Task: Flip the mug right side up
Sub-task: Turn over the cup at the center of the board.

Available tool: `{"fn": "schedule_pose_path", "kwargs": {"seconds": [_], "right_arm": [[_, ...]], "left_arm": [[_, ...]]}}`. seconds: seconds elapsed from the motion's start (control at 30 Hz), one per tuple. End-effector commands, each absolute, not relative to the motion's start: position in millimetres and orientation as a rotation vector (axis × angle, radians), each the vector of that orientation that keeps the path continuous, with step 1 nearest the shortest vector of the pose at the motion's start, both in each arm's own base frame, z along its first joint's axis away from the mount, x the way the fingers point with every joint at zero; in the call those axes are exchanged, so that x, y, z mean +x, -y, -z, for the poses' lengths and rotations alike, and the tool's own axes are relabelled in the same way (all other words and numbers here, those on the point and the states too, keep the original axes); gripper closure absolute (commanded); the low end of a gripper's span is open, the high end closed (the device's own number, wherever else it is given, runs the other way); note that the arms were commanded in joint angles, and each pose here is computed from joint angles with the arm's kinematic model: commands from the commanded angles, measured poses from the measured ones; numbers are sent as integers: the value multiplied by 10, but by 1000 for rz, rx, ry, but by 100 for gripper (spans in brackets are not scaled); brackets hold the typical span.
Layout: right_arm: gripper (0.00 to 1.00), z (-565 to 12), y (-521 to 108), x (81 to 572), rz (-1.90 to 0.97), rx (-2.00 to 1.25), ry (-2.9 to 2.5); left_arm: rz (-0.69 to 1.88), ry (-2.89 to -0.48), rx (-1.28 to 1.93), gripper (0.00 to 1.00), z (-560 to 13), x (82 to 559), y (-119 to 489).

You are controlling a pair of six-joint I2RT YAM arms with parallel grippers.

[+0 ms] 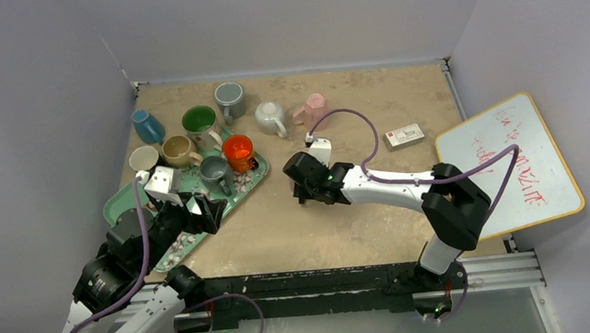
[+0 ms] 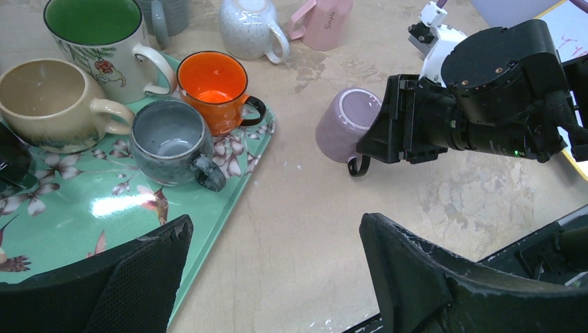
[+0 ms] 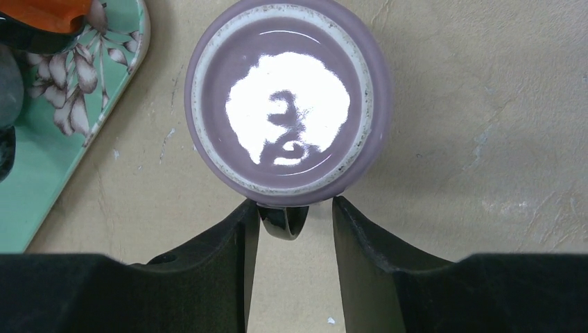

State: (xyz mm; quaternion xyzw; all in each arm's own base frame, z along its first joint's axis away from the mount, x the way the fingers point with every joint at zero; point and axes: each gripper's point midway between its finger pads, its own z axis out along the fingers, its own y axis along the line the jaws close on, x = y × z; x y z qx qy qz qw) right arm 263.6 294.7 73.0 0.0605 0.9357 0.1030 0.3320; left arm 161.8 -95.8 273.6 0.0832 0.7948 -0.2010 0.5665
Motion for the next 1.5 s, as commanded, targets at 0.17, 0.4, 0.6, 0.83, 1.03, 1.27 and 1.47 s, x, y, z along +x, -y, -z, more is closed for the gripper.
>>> {"fn": "schedule_pose_path", "kwargs": {"seconds": [0.17, 0.4, 0.6, 0.83, 1.03, 1.27, 1.47], "right_arm": [[56, -728, -2913, 2778, -211, 216, -2428], [61, -722, -2944, 2859, -218, 191, -2425], [59, -611, -2927, 2867, -187, 198, -2445], [66, -706, -2964, 2920, -210, 186, -2414], [79, -641, -2935, 2940, -164, 173, -2423], [100, -761, -2864, 2898, -212, 123, -2377], [100, -873, -3096, 2781, -576, 148, -2346]], "left_arm": [[466, -1861, 208, 10, -2731, 1623, 958], [479, -1855, 216, 10, -2745, 1614, 975], [494, -1839, 224, 10, -2771, 1596, 985], [500, -1817, 225, 10, -2797, 1574, 969], [490, -1841, 227, 10, -2761, 1579, 969], [485, -1828, 211, 10, -2766, 1578, 940], [459, -1859, 179, 12, -2729, 1620, 917]]}}
